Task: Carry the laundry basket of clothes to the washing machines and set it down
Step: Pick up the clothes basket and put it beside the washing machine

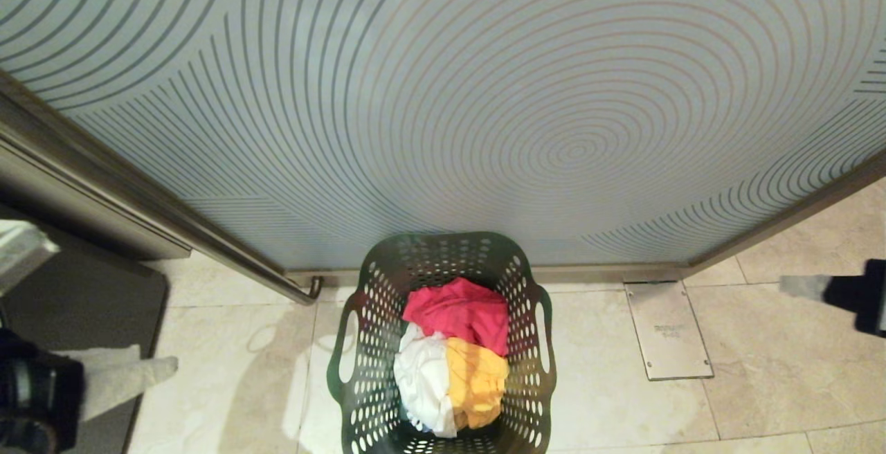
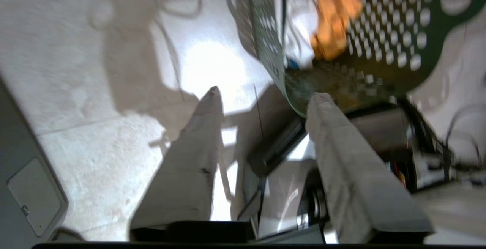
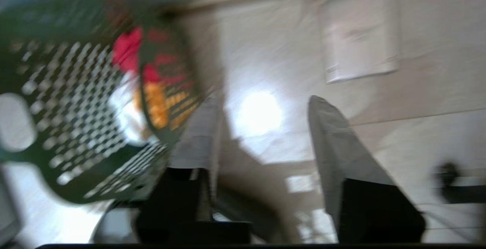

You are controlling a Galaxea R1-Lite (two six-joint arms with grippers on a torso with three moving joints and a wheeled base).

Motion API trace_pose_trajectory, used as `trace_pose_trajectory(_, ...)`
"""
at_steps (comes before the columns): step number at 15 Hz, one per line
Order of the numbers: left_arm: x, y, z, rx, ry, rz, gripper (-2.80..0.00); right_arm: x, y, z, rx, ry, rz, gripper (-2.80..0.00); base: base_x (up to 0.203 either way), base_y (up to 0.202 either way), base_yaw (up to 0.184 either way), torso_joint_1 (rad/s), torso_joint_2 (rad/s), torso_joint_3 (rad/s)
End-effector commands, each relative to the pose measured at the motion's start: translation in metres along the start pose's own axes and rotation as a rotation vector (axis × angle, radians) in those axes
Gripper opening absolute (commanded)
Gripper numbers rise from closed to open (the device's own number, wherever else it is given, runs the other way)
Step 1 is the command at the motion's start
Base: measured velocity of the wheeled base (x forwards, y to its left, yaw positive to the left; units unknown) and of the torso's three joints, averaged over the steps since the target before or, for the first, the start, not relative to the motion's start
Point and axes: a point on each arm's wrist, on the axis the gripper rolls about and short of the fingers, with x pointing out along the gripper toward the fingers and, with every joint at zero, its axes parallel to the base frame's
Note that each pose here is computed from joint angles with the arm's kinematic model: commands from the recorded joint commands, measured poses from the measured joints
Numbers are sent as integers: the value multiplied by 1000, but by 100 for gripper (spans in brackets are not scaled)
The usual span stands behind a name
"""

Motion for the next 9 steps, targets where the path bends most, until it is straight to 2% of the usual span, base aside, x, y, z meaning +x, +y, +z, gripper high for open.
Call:
trace_pose_trajectory(1,34,-11,-3,50,142,-36,0,52,18,-21,28,142,38,0,0,0,0,0,0,0)
trace_pose_trajectory(3,55,-14,-4,37,177,-11,0,77,30,-24,63,161,66,0,0,0,0,0,0,0)
trace_pose_trajectory(5,69,-17,-5,3,220,-25,0,92,58,-31,97,143,181,0,0,0,0,0,0,0)
trace_pose_trajectory(7,85,-19,-3,-27,263,-33,0,111,67,-43,94,198,181,0,0,0,0,0,0,0)
trace_pose_trajectory(9,107,-21,1,-32,276,-31,0,132,73,-48,92,236,170,0,0,0,0,0,0,0)
